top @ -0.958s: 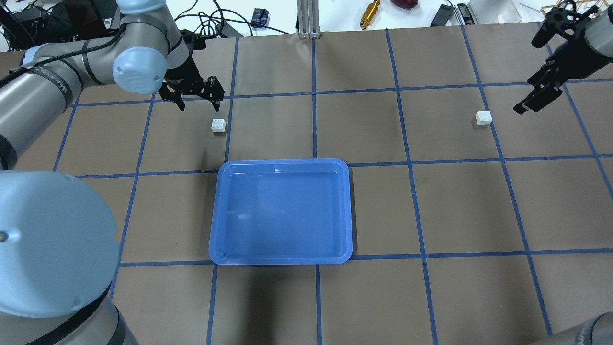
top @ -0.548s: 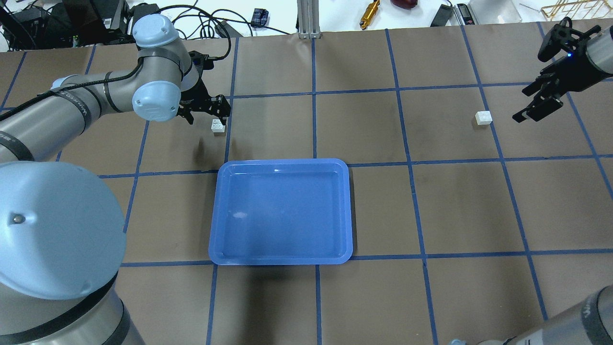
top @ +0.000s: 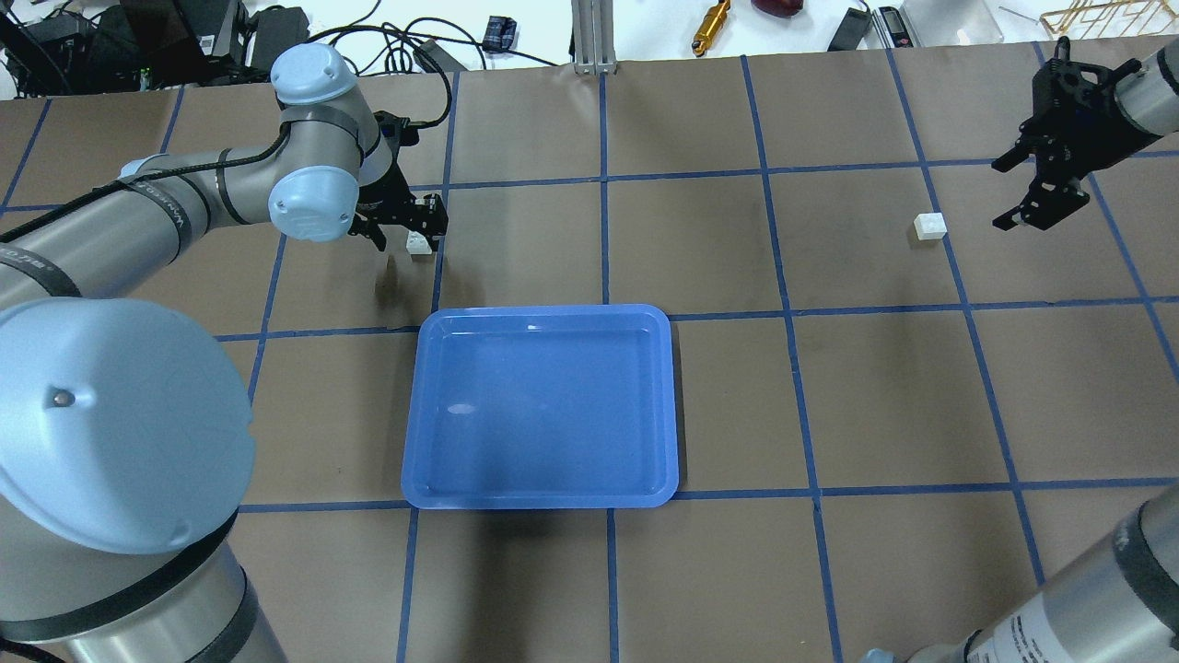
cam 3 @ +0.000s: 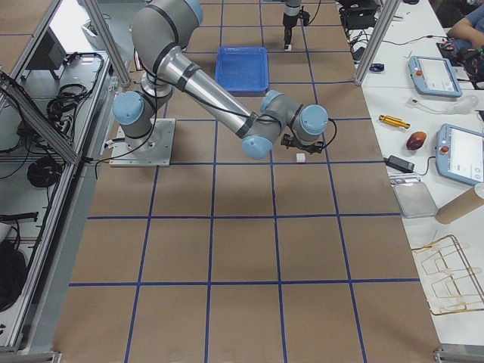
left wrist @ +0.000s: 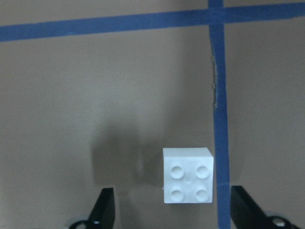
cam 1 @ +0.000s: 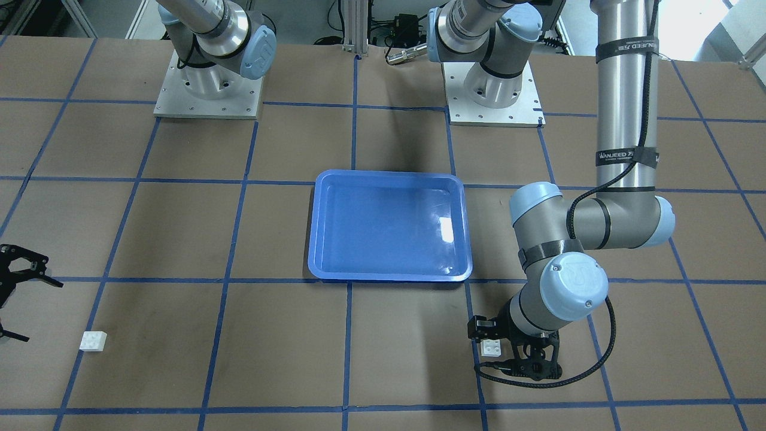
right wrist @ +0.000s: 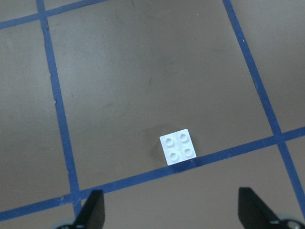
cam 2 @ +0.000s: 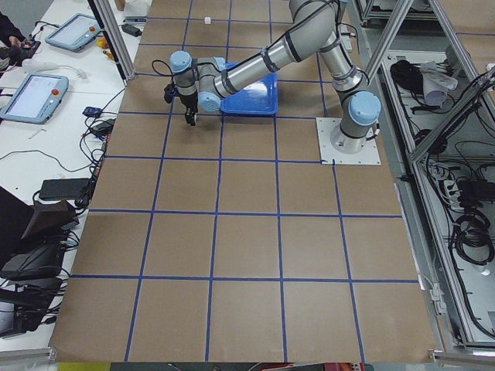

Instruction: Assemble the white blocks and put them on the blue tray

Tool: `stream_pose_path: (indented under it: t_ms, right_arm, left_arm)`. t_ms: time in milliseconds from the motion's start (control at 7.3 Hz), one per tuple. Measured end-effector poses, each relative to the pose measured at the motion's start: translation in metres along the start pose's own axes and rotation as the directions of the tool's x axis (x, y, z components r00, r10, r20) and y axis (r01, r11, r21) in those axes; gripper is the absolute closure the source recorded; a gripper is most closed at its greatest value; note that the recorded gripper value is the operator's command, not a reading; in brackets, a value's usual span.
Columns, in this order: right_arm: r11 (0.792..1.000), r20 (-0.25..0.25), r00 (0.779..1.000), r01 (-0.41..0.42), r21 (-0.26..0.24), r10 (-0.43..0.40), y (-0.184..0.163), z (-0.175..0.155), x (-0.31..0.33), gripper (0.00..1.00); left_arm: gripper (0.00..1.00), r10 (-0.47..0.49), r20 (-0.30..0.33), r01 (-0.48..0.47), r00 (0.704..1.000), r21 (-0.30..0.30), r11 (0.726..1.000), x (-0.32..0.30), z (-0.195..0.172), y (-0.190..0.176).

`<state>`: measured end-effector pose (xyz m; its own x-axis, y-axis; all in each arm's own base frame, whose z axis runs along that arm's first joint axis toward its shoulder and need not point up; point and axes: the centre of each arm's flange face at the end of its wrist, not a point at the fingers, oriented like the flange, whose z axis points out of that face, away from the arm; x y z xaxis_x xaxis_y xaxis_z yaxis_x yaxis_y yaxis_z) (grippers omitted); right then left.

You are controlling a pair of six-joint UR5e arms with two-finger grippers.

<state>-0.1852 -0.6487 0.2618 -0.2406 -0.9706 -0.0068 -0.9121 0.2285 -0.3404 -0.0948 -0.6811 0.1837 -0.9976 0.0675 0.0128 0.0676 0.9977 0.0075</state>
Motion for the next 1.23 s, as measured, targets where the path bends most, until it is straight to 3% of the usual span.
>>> stream_pose_path:
  t_ms: [411, 548, 685, 821, 1232]
  right_arm:
    - [0.997, 0.020, 0.997, 0.070, 0.015, -0.070, 0.012, 0.021, 0.017, 0.02]
    - [0.996, 0.029, 0.996, 0.081, 0.026, -0.082, 0.015, 0.029, 0.019, 0.02]
    - [0.995, 0.035, 0.994, 0.099, 0.033, -0.100, 0.018, 0.036, 0.021, 0.02]
    - [0.991, 0.042, 0.991, 0.125, 0.038, -0.126, 0.021, 0.043, 0.024, 0.02]
    - [0.988, 0.072, 0.985, 0.151, 0.040, -0.154, 0.022, 0.058, 0.029, 0.01]
  left_arm:
    - [0.37, 0.002, 0.002, -0.002, 1.000, 0.027, 1.000, 0.000, 0.001, -0.004]
    - [0.49, 0.002, 0.002, -0.002, 1.000, 0.029, 1.000, 0.000, 0.001, -0.004]
    - [0.69, 0.002, 0.002, -0.002, 1.000, 0.030, 1.000, 0.000, 0.002, -0.004]
    - [0.79, -0.001, 0.002, 0.001, 1.000, 0.029, 1.000, 0.000, 0.002, -0.004]
    - [0.89, -0.015, -0.005, 0.016, 1.000, 0.047, 0.999, 0.001, -0.009, -0.009]
